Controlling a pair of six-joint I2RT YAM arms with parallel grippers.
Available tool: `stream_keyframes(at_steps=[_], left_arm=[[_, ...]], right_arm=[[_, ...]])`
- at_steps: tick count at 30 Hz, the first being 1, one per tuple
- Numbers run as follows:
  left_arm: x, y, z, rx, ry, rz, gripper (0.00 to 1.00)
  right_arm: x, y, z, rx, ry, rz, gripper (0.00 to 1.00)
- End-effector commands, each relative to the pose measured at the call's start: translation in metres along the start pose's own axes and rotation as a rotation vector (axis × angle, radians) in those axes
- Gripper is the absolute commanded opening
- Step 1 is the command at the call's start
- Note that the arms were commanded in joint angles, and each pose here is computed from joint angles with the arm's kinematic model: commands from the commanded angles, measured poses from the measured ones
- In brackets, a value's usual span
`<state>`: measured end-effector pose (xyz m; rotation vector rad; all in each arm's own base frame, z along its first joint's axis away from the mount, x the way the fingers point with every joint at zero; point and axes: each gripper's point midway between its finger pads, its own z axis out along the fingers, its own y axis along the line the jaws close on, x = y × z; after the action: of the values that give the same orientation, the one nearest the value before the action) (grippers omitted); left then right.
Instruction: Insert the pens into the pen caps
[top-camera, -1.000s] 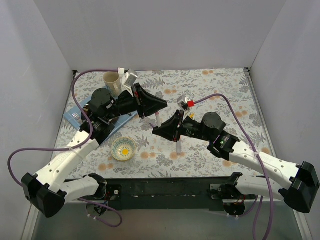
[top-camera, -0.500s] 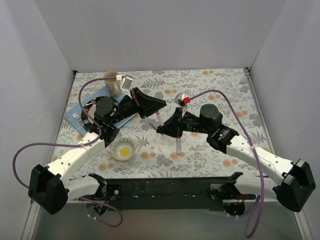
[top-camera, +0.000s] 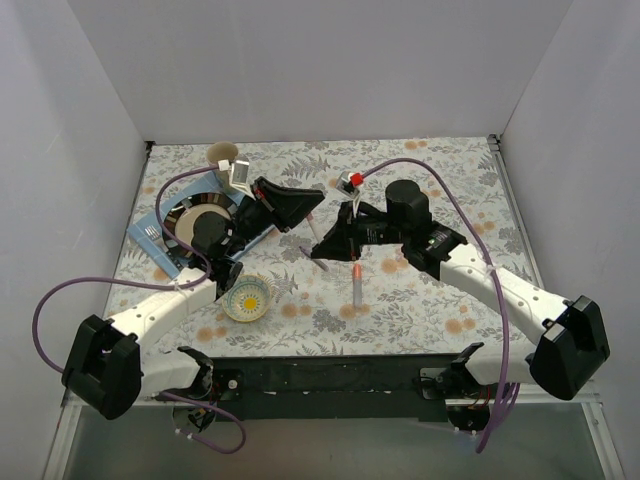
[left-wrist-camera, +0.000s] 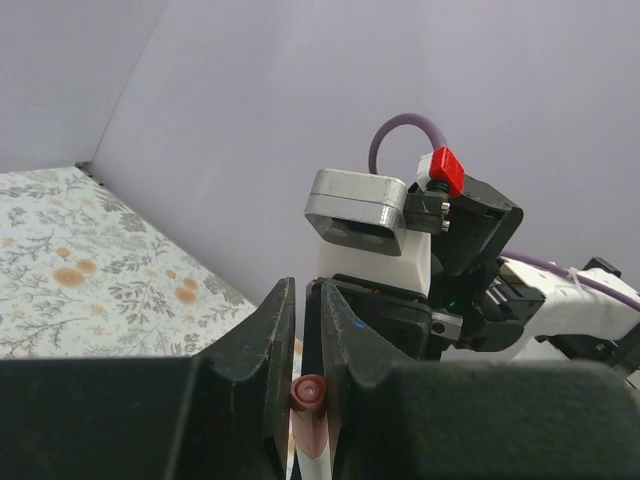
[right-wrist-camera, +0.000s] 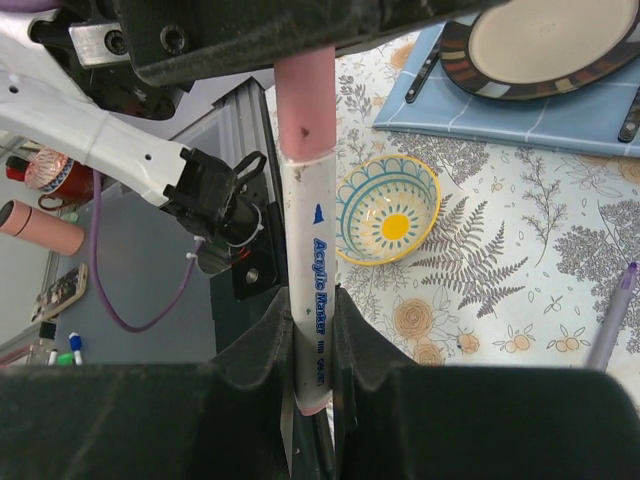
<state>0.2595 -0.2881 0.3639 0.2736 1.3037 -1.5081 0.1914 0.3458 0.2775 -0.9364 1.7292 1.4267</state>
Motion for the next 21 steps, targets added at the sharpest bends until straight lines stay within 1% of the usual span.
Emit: stream_keyframes(at_steps=[1, 5, 9, 11, 12, 13, 14, 16, 18, 19, 20, 21], left_arm=[[0.110, -0.010, -0.033, 0.064, 0.429, -0.182, 0.00], [0.121, 0.007, -0.035, 0.008, 0.453, -0.169, 0.00], [0.122, 0.009, -0.032, 0.020, 0.453, -0.157, 0.00], [0.121, 0.008, -0.030, 0.032, 0.436, -0.174, 0.00], [0.126, 0.008, -0.035, 0.039, 0.437, -0.198, 0.00], [0.127, 0.009, -0.035, 0.040, 0.427, -0.223, 0.00], [0.119, 0.000, -0.033, 0.078, 0.386, -0.235, 0.00], [0.121, 0.000, -0.038, 0.083, 0.359, -0.267, 0.00], [0.121, -0.002, -0.038, 0.100, 0.354, -0.265, 0.00], [0.126, -0.002, -0.041, 0.102, 0.365, -0.276, 0.00], [0.125, -0.005, -0.041, 0.125, 0.358, -0.275, 0.00], [0.128, -0.003, -0.041, 0.119, 0.371, -0.286, 0.00]], right_arm=[[-0.170, 0.011, -0.028, 0.151, -0.470, -0.313, 0.01], [-0.185, -0.002, -0.031, 0.247, -0.471, -0.368, 0.01], [-0.194, -0.013, -0.031, 0.306, -0.463, -0.421, 0.01], [-0.198, -0.015, -0.029, 0.307, -0.458, -0.439, 0.01], [-0.200, -0.018, -0.030, 0.311, -0.467, -0.445, 0.01], [-0.204, -0.020, -0.029, 0.297, -0.485, -0.427, 0.01], [-0.205, -0.022, -0.030, 0.287, -0.500, -0.414, 0.01], [-0.207, -0.021, -0.034, 0.227, -0.537, -0.358, 0.01], [-0.211, -0.020, -0.038, 0.203, -0.576, -0.354, 0.01], [-0.213, -0.018, -0.039, 0.176, -0.593, -0.350, 0.01], [-0.217, -0.008, -0.040, 0.115, -0.608, -0.339, 0.01], [-0.220, -0.007, -0.041, 0.109, -0.609, -0.340, 0.01]])
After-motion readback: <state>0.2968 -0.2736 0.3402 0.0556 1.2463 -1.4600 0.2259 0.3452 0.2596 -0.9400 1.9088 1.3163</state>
